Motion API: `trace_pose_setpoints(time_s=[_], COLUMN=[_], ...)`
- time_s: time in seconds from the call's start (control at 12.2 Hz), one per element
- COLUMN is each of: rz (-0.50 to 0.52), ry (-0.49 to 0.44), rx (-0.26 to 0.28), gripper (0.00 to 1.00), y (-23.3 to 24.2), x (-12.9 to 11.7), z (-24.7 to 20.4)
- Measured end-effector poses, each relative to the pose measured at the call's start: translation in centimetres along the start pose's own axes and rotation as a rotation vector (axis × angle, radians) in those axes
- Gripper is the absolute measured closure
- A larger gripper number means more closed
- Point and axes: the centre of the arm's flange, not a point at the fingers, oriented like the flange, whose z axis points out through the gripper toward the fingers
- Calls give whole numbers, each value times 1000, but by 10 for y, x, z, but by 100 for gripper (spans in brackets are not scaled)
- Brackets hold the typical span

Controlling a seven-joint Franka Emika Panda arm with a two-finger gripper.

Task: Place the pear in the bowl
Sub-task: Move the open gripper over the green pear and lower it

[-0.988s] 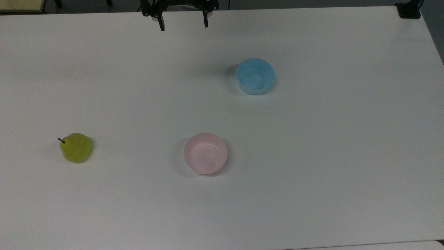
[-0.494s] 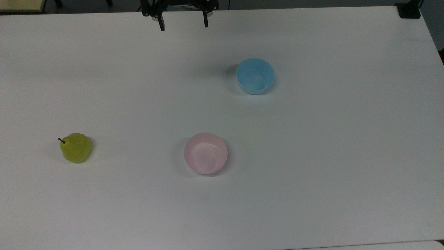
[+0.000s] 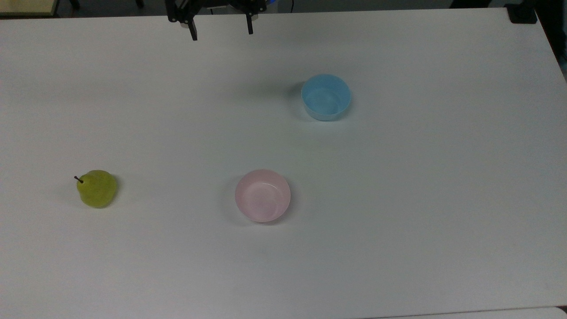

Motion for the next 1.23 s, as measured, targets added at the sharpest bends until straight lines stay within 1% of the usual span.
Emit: trace_pose_setpoints(time_s=[0.25,0.41,0.66,0.82,1.07,1.23], rz=[-120,-180,-141,-108,-71,-48], ry=[-1,-8,-20,6,87,127], rx=[-9,-27,-47,-72,-144,-186], gripper=[0,0,0,0,0,0], y=[38,76,136,165,209,237], x=[0,6,18,26,44,53], z=[5,14,36,55,101,138])
